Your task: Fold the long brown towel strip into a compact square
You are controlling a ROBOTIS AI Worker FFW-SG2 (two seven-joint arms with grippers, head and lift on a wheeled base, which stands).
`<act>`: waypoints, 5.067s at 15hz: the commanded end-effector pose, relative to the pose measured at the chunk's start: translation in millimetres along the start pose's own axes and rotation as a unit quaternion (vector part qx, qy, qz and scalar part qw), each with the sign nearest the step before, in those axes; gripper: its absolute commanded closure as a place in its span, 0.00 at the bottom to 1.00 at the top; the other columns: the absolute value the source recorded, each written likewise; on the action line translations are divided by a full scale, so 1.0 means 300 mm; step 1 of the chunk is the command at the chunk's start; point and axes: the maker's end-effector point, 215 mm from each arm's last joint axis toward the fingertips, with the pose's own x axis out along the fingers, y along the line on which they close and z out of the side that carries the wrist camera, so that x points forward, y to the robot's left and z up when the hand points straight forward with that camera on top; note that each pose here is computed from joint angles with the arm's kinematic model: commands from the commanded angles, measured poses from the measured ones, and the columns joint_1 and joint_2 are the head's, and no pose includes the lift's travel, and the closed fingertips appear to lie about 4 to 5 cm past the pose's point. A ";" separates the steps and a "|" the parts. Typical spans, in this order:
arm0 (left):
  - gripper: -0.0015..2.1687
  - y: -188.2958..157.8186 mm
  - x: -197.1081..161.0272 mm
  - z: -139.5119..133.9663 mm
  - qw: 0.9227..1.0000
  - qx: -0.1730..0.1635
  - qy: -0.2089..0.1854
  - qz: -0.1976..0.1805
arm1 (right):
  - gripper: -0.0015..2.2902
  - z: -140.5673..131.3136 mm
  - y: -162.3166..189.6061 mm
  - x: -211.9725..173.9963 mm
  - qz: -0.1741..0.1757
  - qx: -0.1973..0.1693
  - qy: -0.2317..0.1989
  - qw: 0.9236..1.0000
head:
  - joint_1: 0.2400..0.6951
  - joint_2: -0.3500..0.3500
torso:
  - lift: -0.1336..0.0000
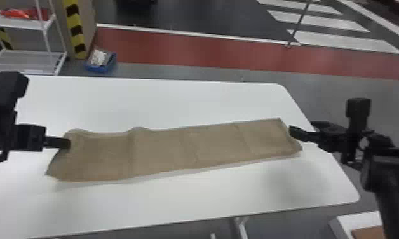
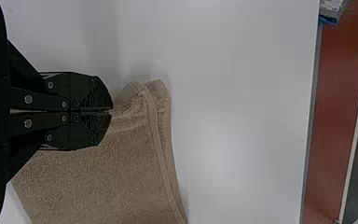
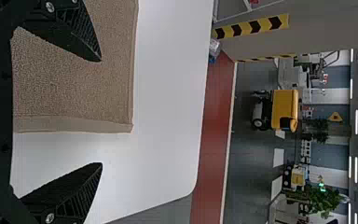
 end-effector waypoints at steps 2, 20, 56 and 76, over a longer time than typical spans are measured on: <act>0.80 -0.062 -0.019 0.137 0.999 0.000 -0.041 -0.006 | 0.04 -0.008 0.013 0.004 0.003 -0.004 -0.003 1.000 | 1.00 0.17 | 0.10; 0.80 -0.573 -0.016 0.344 0.991 -0.001 -0.063 -0.118 | 0.04 -0.020 0.012 -0.005 0.012 -0.005 -0.024 1.000 | 0.97 0.05 | 0.10; 0.02 -0.641 0.176 0.402 0.981 0.071 -0.166 -0.067 | 0.14 -0.025 0.503 0.053 0.109 0.117 0.044 0.986 | 0.99 0.00 | 0.10; 0.04 -0.174 0.045 0.383 0.970 0.040 -0.241 -0.015 | 0.22 -0.095 0.967 0.183 0.121 0.109 0.161 0.973 | 1.00 0.48 | 0.10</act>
